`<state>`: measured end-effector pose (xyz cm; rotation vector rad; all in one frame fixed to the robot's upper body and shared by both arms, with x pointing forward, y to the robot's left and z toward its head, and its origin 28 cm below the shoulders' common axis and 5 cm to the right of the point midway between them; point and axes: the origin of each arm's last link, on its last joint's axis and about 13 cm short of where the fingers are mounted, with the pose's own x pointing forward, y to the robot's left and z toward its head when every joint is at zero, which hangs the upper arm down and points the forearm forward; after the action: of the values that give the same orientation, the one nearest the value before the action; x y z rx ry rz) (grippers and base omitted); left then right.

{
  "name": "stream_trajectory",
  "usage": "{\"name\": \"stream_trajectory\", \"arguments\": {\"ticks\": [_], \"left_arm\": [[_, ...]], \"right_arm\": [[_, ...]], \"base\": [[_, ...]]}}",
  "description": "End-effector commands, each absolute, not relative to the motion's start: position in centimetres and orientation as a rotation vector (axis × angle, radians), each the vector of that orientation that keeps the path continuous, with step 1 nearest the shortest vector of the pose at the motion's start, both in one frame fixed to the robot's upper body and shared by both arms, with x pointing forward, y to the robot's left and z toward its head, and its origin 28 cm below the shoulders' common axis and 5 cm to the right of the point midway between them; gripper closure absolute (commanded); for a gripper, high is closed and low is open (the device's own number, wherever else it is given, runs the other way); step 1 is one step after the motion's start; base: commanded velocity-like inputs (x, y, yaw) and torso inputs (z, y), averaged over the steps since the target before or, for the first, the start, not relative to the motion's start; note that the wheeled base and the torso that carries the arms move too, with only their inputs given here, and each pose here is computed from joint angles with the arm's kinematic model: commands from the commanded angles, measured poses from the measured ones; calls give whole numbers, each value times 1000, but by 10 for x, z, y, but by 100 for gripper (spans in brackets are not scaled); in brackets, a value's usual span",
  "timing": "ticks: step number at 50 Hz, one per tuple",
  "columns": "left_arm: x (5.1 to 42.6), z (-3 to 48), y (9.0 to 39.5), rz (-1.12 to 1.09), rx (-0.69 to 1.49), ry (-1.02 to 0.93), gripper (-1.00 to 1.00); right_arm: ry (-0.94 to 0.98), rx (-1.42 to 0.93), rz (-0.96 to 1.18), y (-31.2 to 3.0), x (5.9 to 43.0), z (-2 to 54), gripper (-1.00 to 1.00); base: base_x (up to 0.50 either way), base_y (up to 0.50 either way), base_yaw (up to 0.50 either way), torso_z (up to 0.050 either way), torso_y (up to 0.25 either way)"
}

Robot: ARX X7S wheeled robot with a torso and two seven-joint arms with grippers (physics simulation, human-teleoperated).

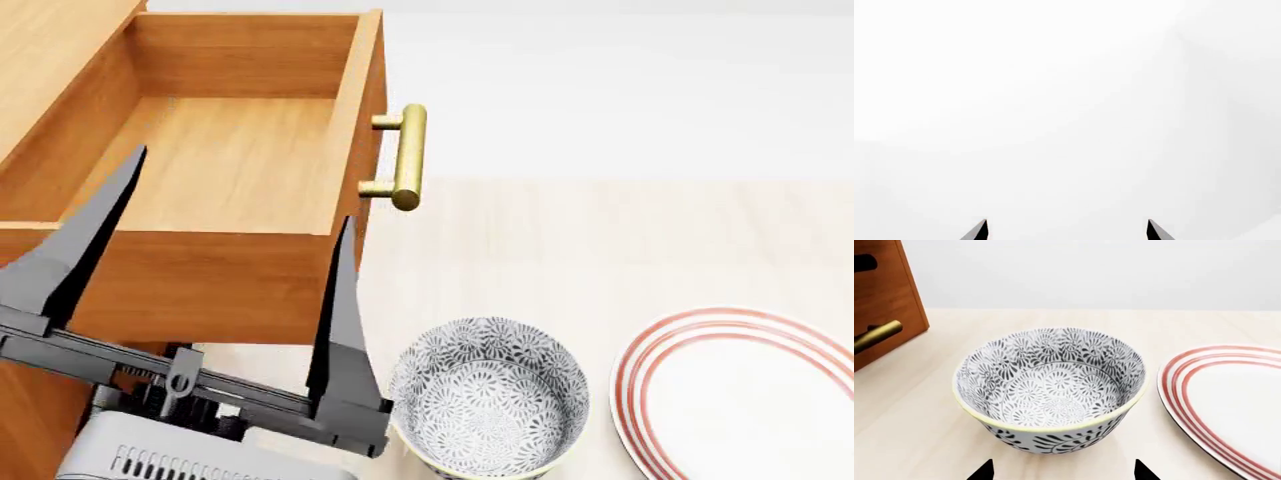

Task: Open the top drawer of the cabinet.

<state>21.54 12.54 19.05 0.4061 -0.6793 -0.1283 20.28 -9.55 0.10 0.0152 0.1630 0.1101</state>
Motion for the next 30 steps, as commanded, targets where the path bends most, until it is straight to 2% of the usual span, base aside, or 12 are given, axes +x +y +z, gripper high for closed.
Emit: {"name": "stream_trajectory", "arguments": {"ticks": [1,10,12,19,30], "left_arm": [[204,170,133,-98,427,-799,-100],[209,145,155,-10,495,-811,-100],[210,140,162,7,506,-809,-100],[201,120,181,36,569,-849,-100],[201,113,206,228,582,-896,-100]], "right_arm": [[143,25,111,-94,206,2,-100],[87,52,92,-96,207,9,-100],[48,70,89,-97,207,12,-100],[-263,182,129,-99,201,35,-100],[-408,241,77,-109,195,43,-100]], "base": [[0,0,0,0,0],[0,0,0,0,0],[0,0,0,0,0],[0,0,0,0,0],[0,0,0,0,0]]}}
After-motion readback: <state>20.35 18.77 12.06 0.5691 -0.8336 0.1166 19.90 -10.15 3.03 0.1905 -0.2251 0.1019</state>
